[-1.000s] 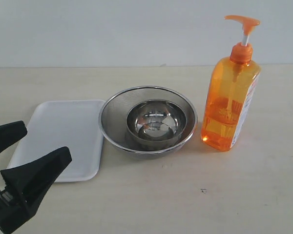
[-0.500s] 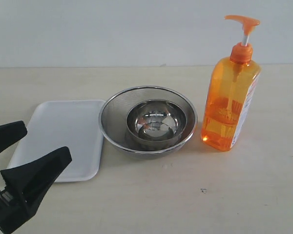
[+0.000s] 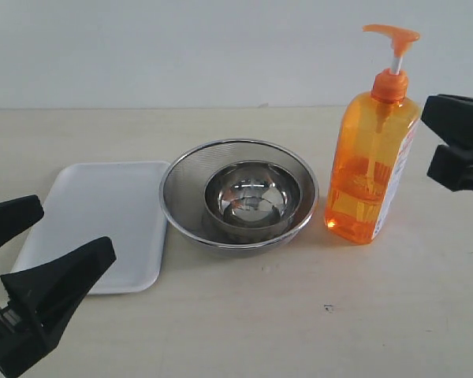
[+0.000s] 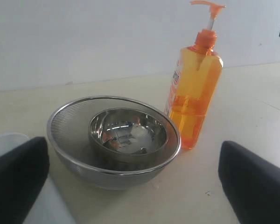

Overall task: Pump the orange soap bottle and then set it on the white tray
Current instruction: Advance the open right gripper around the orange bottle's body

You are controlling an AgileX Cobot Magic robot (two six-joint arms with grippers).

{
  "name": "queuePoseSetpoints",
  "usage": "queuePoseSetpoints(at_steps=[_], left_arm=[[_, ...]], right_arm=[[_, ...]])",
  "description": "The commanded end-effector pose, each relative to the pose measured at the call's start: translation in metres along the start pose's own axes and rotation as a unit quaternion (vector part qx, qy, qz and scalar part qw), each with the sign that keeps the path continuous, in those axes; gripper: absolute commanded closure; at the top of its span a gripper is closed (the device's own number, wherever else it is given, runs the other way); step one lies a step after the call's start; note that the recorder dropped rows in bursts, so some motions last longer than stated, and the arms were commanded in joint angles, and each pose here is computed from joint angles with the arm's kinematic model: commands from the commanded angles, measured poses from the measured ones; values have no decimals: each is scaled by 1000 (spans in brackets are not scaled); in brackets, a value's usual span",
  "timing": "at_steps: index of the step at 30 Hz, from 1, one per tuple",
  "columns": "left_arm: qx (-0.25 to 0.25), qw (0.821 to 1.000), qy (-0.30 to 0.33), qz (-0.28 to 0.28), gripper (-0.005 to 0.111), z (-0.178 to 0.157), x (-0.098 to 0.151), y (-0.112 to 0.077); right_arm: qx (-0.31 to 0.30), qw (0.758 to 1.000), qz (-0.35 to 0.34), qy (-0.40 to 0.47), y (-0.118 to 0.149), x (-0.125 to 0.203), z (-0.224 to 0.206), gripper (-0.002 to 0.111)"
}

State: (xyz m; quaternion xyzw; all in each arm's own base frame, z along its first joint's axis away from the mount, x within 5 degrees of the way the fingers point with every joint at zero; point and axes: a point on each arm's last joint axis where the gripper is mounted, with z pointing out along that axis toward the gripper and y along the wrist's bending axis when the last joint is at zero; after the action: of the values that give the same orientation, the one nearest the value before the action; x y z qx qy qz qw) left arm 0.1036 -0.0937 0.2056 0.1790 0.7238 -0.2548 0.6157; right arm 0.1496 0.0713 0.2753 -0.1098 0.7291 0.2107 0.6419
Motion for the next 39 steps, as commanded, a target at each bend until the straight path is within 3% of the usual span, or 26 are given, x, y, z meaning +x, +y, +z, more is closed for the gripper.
queuePoseSetpoints(at_steps=[1,10,18,23,30,35,39], left_arm=[[2,1000,-1,-2,16,-1,0,0],[2,1000,-1,-2,16,-1,0,0],[2,1000,-1,-2,16,-1,0,0],[2,1000,-2,-2,16,-1,0,0],[2,1000,-2,-2,16,-1,0,0],[2,1000,-2,-2,16,-1,0,0],[2,1000,-2,-2,16,-1,0,0]], right_arm=[[-1,1000,-6,-17,-1,5,-1,108],[2,991,-8,-136,-10,38,-20,108],[2,996,-14,-92,-12,63,-10,105],[11,997,-18,-74,-9,75,1,81],[53,998,-17,-26,1,91,38,4],[74,997,-26,-9,3,104,75,4],[133,991,0,-29,-3,102,92,4]])
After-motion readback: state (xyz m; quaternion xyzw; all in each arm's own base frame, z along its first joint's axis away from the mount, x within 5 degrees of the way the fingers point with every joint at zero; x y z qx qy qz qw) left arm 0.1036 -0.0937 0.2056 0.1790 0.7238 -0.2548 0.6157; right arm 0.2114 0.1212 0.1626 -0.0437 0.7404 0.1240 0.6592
